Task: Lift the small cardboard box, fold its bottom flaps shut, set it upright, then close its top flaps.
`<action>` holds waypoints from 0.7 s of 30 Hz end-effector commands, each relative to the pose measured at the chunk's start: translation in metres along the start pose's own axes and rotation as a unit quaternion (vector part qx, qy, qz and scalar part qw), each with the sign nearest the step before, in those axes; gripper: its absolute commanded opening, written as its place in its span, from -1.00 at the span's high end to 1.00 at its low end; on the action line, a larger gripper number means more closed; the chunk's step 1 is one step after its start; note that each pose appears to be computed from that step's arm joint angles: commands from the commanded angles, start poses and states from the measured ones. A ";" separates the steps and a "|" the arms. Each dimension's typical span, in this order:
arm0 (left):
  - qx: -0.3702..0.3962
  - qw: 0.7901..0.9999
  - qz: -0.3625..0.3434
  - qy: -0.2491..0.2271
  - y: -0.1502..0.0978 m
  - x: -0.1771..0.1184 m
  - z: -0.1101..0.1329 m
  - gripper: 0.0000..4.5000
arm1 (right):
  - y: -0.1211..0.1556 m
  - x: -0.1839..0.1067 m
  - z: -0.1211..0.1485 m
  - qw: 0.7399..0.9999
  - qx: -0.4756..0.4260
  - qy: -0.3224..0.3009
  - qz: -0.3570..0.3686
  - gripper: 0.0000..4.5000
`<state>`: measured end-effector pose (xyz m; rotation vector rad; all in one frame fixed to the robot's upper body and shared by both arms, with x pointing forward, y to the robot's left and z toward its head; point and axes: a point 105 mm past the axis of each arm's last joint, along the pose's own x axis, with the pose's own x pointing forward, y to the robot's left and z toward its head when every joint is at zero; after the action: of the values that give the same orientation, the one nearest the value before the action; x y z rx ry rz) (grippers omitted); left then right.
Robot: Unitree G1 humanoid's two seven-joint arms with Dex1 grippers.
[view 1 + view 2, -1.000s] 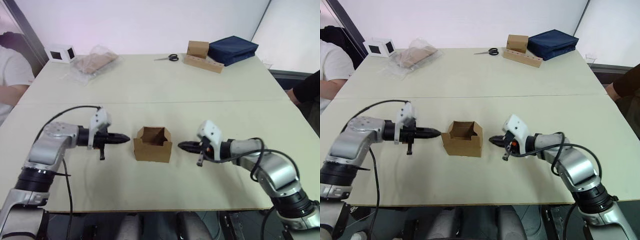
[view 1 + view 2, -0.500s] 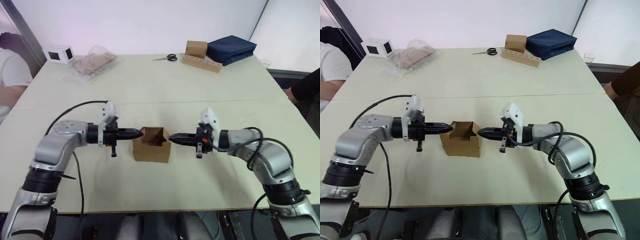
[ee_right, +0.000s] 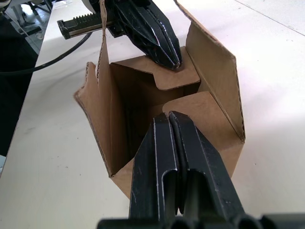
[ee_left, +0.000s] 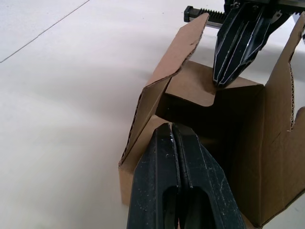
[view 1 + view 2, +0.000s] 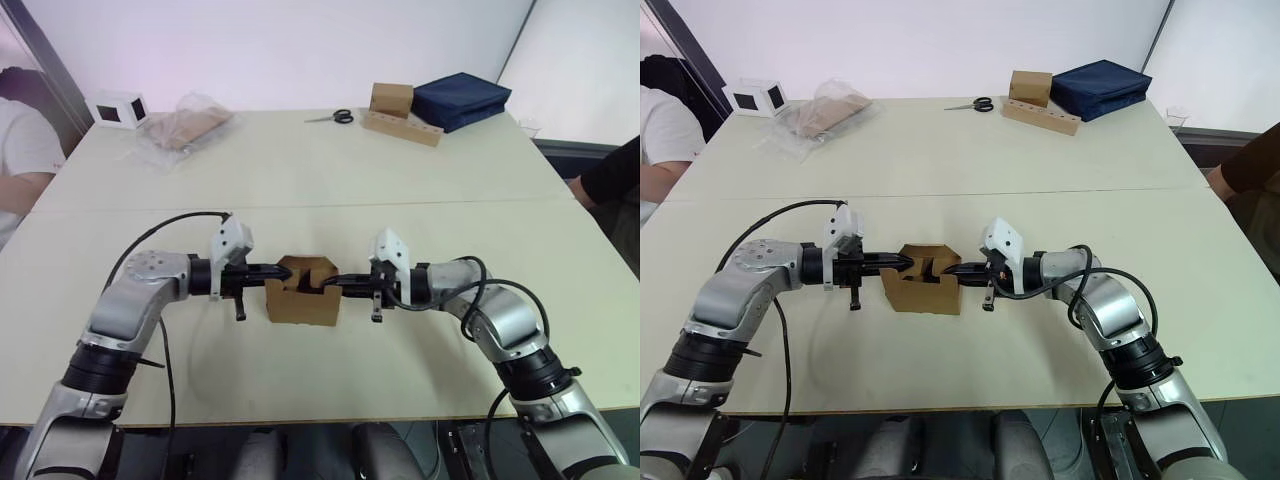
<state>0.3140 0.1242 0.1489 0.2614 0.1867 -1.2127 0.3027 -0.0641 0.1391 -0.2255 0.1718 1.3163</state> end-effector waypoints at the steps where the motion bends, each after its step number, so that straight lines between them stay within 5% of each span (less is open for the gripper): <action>1: -0.003 1.000 0.001 0.009 -0.003 -0.002 -0.004 1.00 | -0.003 -0.003 -0.006 1.000 0.013 0.010 -0.009 1.00; 8: -0.003 1.000 -0.002 0.003 -0.004 -0.001 -0.002 1.00 | -0.003 -0.022 0.052 0.996 -0.015 -0.078 -0.034 1.00; 12: -0.011 0.999 -0.009 -0.042 -0.004 -0.009 0.026 1.00 | 0.017 -0.037 0.079 0.994 -0.016 -0.106 -0.014 1.00; 21: -0.024 0.997 -0.007 -0.071 0.002 -0.043 0.063 1.00 | 0.049 -0.033 0.082 0.995 -0.007 -0.088 0.036 1.00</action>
<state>0.3047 0.1430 0.2068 0.1269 0.1322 -1.2197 0.2561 -0.0673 0.2184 -0.1045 0.0461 1.3677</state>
